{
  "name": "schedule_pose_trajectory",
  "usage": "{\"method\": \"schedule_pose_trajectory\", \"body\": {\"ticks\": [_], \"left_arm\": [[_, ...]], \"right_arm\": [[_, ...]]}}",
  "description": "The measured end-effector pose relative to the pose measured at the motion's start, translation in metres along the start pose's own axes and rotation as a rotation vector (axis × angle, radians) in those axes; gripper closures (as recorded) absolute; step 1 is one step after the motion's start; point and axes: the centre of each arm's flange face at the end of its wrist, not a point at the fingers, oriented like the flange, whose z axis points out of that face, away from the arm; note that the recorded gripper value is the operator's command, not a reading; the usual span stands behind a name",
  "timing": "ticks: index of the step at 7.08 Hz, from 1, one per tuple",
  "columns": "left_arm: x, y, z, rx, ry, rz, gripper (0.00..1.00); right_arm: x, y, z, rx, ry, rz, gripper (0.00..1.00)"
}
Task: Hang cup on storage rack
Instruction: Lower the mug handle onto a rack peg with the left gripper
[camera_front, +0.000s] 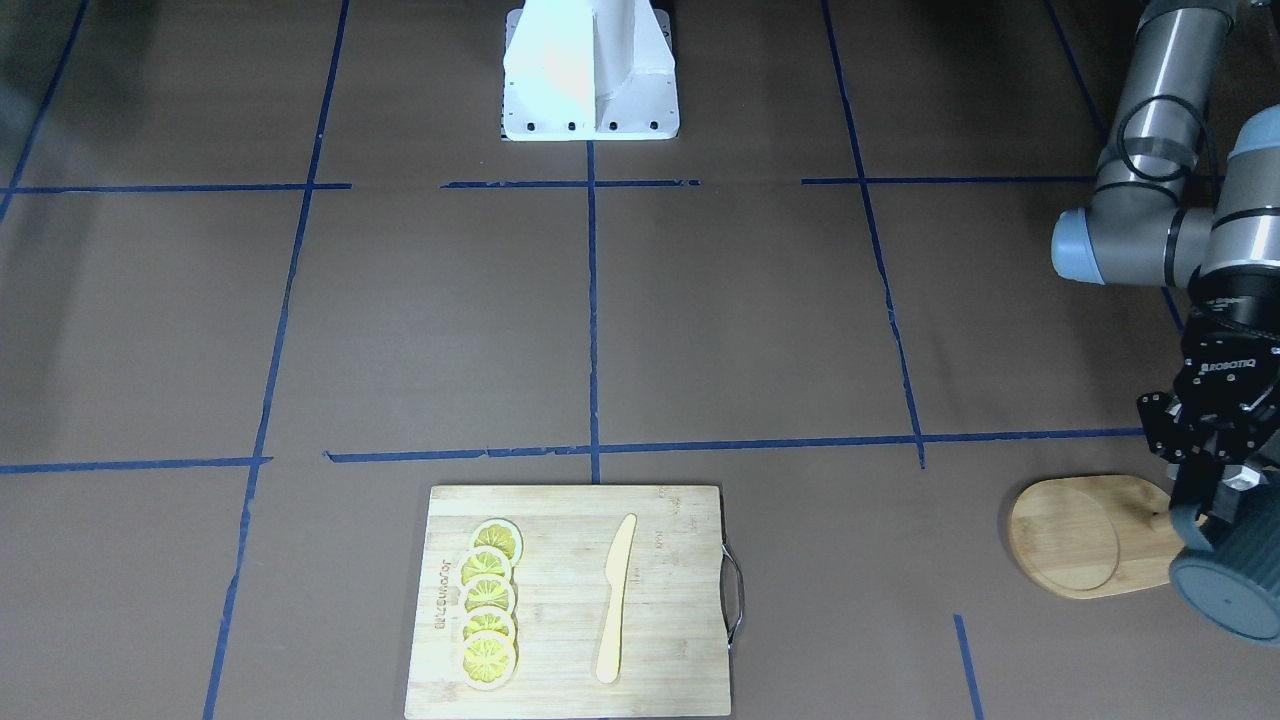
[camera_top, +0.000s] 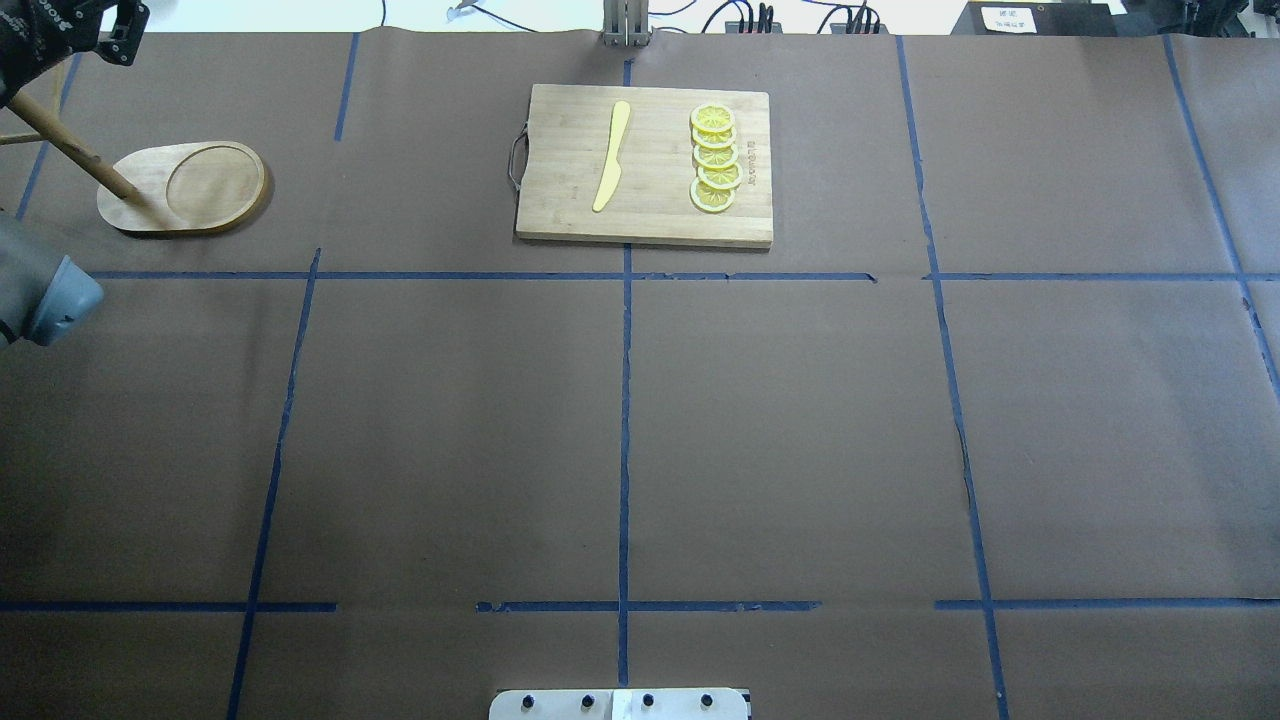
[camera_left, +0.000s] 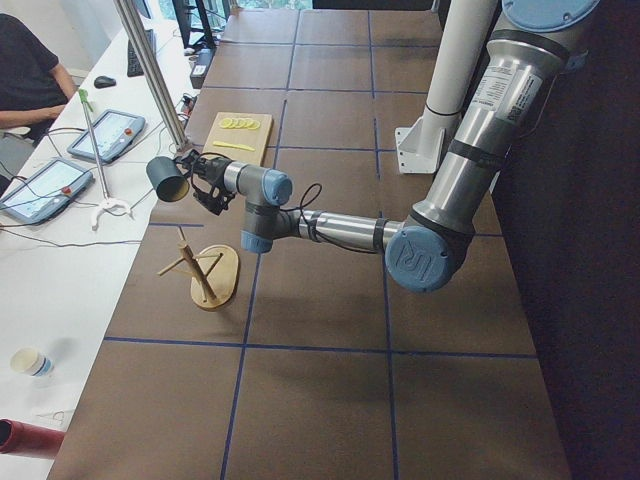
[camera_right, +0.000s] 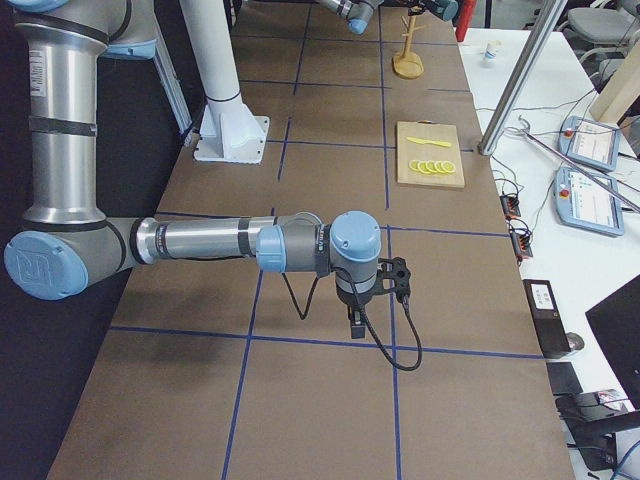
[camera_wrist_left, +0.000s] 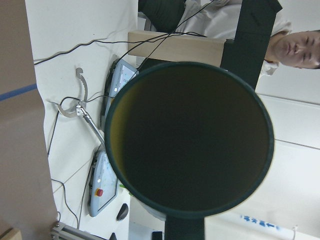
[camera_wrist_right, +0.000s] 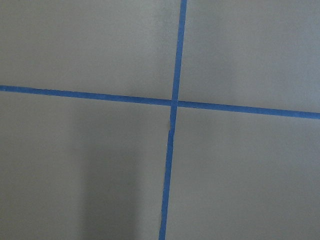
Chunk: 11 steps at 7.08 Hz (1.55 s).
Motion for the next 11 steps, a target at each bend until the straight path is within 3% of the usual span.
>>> {"method": "schedule_pose_trajectory", "body": {"ticks": [4, 11], "left_arm": [[-0.022, -0.018, 0.007, -0.02, 0.034, -0.042, 0.98], [-0.045, -0.06, -0.052, -0.071, 0.064, -0.082, 0.97]], "right_arm": [[-0.003, -0.003, -0.003, 0.006, 0.001, -0.009, 0.0], [-0.003, -0.004, -0.003, 0.006, 0.003, -0.011, 0.0]]}}
